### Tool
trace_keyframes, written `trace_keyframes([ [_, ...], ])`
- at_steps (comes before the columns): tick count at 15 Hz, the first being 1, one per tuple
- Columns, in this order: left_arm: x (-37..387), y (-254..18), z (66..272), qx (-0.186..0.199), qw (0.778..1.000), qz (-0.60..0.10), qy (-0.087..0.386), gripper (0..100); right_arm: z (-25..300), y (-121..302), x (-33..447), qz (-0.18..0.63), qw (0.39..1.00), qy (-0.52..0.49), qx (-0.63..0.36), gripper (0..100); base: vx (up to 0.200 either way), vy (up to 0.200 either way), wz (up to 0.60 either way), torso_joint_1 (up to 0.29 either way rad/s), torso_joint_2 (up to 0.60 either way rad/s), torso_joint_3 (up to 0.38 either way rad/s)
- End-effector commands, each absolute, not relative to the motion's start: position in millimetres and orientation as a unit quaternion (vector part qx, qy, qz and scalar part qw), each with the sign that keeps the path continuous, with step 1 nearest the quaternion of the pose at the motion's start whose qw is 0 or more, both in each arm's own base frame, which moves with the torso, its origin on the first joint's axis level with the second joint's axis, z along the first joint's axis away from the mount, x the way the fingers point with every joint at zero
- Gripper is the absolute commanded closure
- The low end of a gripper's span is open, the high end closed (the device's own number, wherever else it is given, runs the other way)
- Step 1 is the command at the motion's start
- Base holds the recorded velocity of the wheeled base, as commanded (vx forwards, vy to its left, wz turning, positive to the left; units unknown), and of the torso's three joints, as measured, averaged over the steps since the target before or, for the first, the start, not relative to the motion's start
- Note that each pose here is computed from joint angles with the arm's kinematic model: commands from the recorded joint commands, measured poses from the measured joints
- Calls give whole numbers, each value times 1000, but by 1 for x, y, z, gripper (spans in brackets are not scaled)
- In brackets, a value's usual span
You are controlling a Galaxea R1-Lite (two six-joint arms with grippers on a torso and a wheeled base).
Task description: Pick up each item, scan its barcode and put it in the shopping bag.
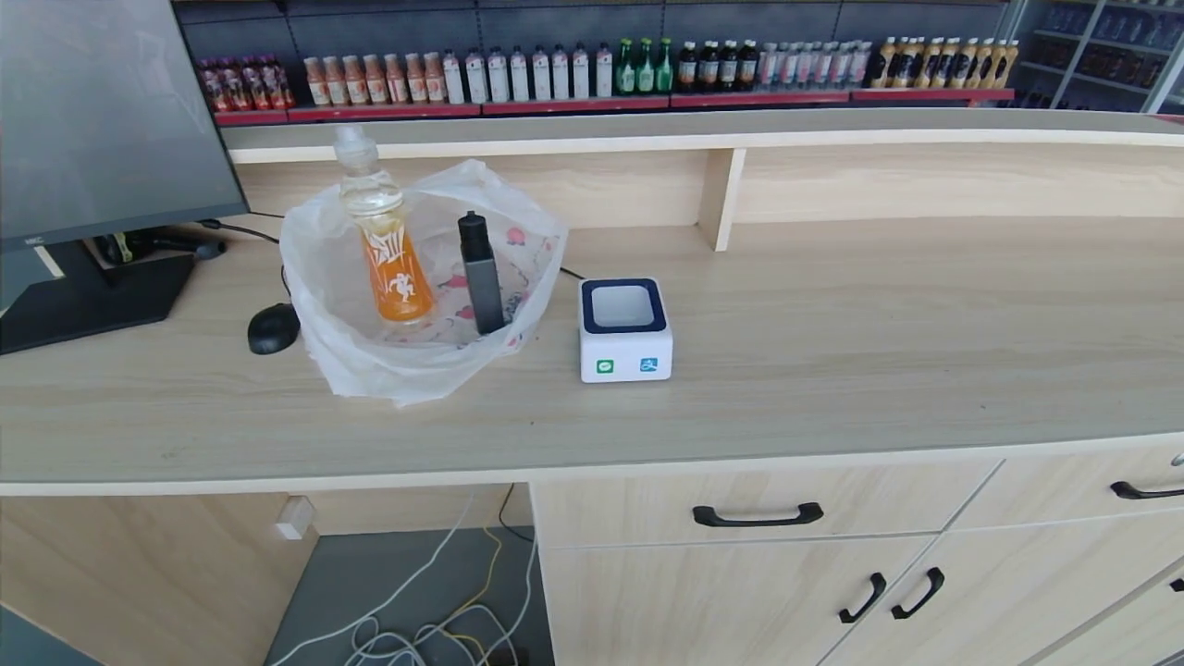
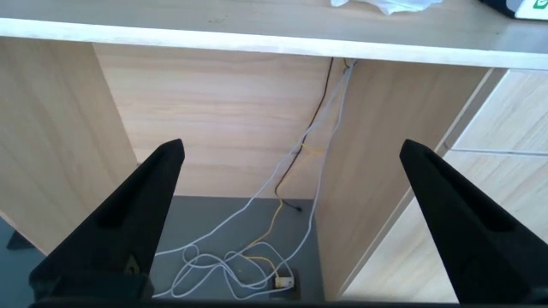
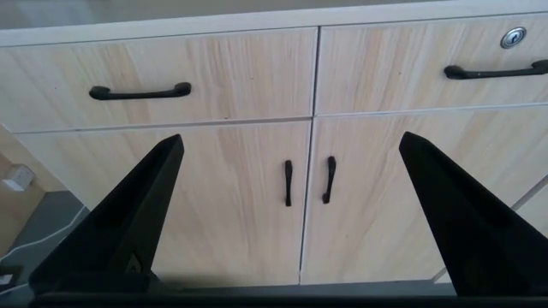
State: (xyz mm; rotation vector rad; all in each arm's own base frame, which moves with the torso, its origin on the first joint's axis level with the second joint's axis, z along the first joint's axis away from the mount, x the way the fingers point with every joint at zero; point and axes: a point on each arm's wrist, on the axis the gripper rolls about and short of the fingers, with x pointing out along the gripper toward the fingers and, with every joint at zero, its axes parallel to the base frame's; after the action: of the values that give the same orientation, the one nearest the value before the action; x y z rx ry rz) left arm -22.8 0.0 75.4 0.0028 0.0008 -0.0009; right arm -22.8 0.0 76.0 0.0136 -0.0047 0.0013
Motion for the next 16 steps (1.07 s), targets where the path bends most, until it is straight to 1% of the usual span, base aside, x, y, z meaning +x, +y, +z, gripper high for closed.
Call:
trace_keyframes([
  [1,-23,0,75,2,1000,0,0,0,76,0,-23,1,1000,-2,7,0,0,0,0,0,0,0],
  [13,-23,0,75,1,1000,0,0,0,76,0,-23,1,1000,-2,6,0,0,0,0,0,0,0],
  [16,-23,0,75,2,1000,0,0,0,76,0,-23,1,1000,-2,6,0,0,-200,0,-1,-4,2],
])
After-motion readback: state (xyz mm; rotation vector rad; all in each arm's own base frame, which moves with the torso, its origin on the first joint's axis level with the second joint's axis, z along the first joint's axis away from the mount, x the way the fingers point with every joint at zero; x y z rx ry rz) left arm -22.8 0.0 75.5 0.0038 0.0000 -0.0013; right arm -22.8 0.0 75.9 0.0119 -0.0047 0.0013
